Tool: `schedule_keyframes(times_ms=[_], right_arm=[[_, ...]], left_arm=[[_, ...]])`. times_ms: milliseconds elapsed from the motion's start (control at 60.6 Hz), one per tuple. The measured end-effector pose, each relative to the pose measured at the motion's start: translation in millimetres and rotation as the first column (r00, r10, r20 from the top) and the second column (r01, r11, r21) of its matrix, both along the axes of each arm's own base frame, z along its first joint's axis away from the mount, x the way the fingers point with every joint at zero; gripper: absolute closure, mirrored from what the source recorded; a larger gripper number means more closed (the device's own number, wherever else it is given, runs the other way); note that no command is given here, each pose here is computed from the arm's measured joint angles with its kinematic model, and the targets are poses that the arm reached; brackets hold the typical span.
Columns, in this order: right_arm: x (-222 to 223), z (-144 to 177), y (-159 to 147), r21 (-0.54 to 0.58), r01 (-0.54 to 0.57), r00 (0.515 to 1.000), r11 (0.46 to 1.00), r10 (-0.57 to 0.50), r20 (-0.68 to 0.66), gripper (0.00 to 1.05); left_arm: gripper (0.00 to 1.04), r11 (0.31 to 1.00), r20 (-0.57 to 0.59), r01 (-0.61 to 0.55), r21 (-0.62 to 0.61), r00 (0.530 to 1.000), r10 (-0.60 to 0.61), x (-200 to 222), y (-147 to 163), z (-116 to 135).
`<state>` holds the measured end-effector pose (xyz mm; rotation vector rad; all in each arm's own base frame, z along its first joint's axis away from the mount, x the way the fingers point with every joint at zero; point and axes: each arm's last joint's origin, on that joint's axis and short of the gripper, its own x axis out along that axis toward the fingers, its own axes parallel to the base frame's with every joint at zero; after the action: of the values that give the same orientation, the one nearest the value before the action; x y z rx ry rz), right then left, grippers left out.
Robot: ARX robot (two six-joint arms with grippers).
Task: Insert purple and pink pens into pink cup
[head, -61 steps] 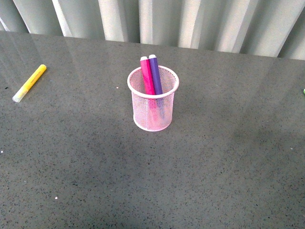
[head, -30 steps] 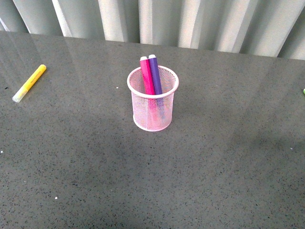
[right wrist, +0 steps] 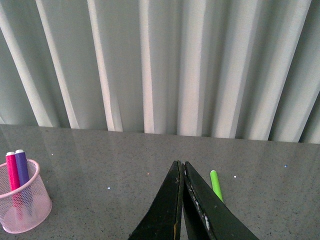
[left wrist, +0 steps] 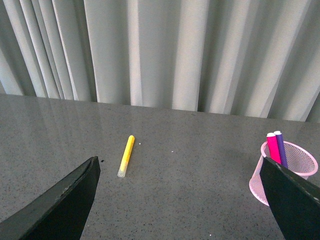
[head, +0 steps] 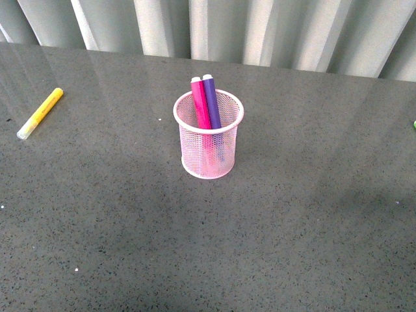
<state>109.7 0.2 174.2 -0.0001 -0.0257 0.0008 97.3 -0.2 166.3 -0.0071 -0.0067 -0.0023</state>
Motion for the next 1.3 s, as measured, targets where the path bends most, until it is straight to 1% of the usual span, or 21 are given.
schedule_keyframes(times_ms=[99, 182, 264, 512, 545, 627, 644, 677, 693, 726, 776, 892, 941, 1024, 1090, 1123, 1172, 1304], right_arm=[[-3, 0, 0, 0.0, 0.0, 1.0, 1.0, 0.0, 0.0, 1.01], [-10, -5, 0, 0.0, 0.0, 0.999, 1.0, 0.0, -0.037, 1.01], [-13, -3, 0, 0.0, 0.0, 1.0, 1.0, 0.0, -0.002, 1.01], [-13, -3, 0, 0.0, 0.0, 1.0, 1.0, 0.0, -0.007, 1.01], [-13, -3, 0, 0.0, 0.0, 1.0, 1.0, 0.0, -0.007, 1.0], [-13, -3, 0, 0.0, 0.0, 1.0, 1.0, 0.0, -0.007, 0.85], [-13, -3, 0, 0.0, 0.0, 1.0, 1.0, 0.0, -0.007, 0.83], [-13, -3, 0, 0.0, 0.0, 1.0, 1.0, 0.0, -0.007, 0.76], [-13, -3, 0, 0.0, 0.0, 1.0, 1.0, 0.0, -0.007, 0.74], [-13, -3, 0, 0.0, 0.0, 1.0, 1.0, 0.0, -0.007, 0.67], [-13, -3, 0, 0.0, 0.0, 1.0, 1.0, 0.0, -0.007, 0.6], [-13, -3, 0, 0.0, 0.0, 1.0, 1.0, 0.0, -0.007, 0.38], [-13, -3, 0, 0.0, 0.0, 1.0, 1.0, 0.0, -0.007, 0.31], [-13, -3, 0, 0.0, 0.0, 1.0, 1.0, 0.0, -0.007, 0.15], [-13, -3, 0, 0.001, 0.0, 1.0, 1.0, 0.0, -0.007, 0.05], [-13, -3, 0, 0.001, 0.0, 1.0, 1.0, 0.0, -0.007, 0.05], [-13, -3, 0, 0.001, 0.0, 1.0, 1.0, 0.0, -0.007, 0.08], [-13, -3, 0, 0.001, 0.0, 1.0, 1.0, 0.0, -0.007, 0.07]], left_arm=[[0.07, 1.0, 0.0, 0.0, 0.0, 1.0, 0.0, 0, 0, 0], [0.07, 1.0, 0.0, 0.0, 0.0, 1.0, 0.0, 0, 0, 0], [0.07, 1.0, 0.0, 0.0, 0.0, 1.0, 0.0, 0, 0, 0], [0.07, 1.0, 0.001, 0.0, 0.0, 1.0, 0.0, 0, 0, 0], [0.07, 1.0, 0.0, 0.0, 0.0, 1.0, 0.0, 0, 0, 0], [0.07, 1.0, 0.0, 0.0, 0.0, 1.0, 0.0, 0, 0, 0], [0.07, 1.0, 0.0, 0.0, 0.0, 1.0, 0.0, 0, 0, 0], [0.07, 1.0, 0.0, 0.0, 0.0, 1.0, 0.0, 0, 0, 0], [0.07, 1.0, 0.0, 0.0, 0.0, 1.0, 0.0, 0, 0, 0], [0.07, 1.0, 0.0, 0.0, 0.0, 1.0, 0.0, 0, 0, 0], [0.07, 1.0, 0.0, 0.0, 0.0, 1.0, 0.0, 0, 0, 0], [0.07, 1.0, 0.0, 0.0, 0.0, 1.0, 0.0, 0, 0, 0], [0.07, 1.0, 0.0, 0.0, 0.0, 1.0, 0.0, 0, 0, 0], [0.07, 1.0, 0.0, 0.0, 0.0, 1.0, 0.0, 0, 0, 0], [0.07, 1.0, 0.0, 0.0, 0.0, 1.0, 0.0, 0, 0, 0], [0.07, 1.0, 0.001, 0.0, 0.0, 1.0, 0.0, 0, 0, 0], [0.07, 1.0, 0.001, 0.0, 0.0, 1.0, 0.0, 0, 0, 0], [0.07, 1.0, 0.0, 0.0, 0.0, 1.0, 0.0, 0, 0, 0]])
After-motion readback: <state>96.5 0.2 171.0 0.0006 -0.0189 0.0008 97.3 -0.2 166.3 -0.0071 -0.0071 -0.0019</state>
